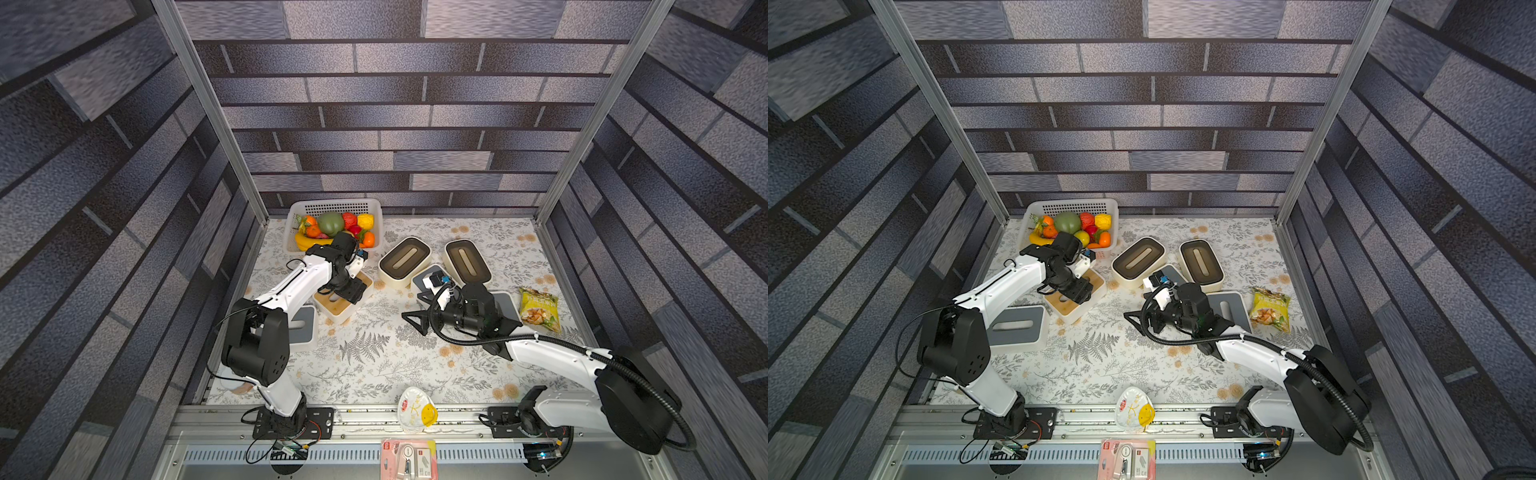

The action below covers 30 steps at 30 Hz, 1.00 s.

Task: Stack the tissue boxes
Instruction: Pick up the tissue box from the center of the board.

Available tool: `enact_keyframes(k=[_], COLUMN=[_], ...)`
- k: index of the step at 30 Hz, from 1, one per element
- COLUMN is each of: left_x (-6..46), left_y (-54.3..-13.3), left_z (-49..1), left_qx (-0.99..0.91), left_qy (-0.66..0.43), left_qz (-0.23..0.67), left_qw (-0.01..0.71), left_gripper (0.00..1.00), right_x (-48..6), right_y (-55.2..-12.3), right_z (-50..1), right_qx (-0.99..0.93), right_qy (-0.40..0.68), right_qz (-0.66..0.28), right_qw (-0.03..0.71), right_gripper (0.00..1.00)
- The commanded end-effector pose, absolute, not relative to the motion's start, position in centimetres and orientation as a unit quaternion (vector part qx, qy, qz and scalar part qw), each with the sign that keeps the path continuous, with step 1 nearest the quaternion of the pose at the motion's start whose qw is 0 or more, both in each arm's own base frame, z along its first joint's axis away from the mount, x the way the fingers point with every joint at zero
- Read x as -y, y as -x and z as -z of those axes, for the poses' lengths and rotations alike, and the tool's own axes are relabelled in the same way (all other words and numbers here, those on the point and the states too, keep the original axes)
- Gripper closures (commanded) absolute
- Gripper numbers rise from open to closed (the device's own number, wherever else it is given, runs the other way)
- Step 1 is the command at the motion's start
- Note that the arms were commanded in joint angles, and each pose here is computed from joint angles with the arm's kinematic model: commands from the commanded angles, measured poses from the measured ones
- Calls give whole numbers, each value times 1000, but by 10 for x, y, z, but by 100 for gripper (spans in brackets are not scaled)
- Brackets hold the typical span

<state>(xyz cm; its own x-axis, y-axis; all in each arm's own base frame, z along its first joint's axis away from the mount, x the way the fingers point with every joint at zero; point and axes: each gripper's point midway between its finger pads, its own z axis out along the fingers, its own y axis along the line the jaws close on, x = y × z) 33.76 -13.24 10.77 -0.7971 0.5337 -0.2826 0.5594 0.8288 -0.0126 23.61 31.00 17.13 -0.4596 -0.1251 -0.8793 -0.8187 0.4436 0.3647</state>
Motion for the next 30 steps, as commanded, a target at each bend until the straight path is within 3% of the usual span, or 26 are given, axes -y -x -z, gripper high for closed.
enact_keyframes(k=[1, 12, 30], left_x=[135, 132, 135], left_y=[-345, -352, -353], left_z=[-114, -105, -95], left_qx=[-940, -940, -939], left_qy=[-304, -304, -306], left_qz=[53, 53, 63], left_qw=[146, 147, 145], left_gripper=[21, 26, 26], right_x=[-318, -321, -322], right_y=[-231, -229, -228], right_z=[-185, -184, -182], right_qx=[-721, -721, -722], right_qy=[335, 344, 349], right_qz=[-434, -433, -430], right_qw=[424, 417, 415], right_gripper=[0, 0, 0])
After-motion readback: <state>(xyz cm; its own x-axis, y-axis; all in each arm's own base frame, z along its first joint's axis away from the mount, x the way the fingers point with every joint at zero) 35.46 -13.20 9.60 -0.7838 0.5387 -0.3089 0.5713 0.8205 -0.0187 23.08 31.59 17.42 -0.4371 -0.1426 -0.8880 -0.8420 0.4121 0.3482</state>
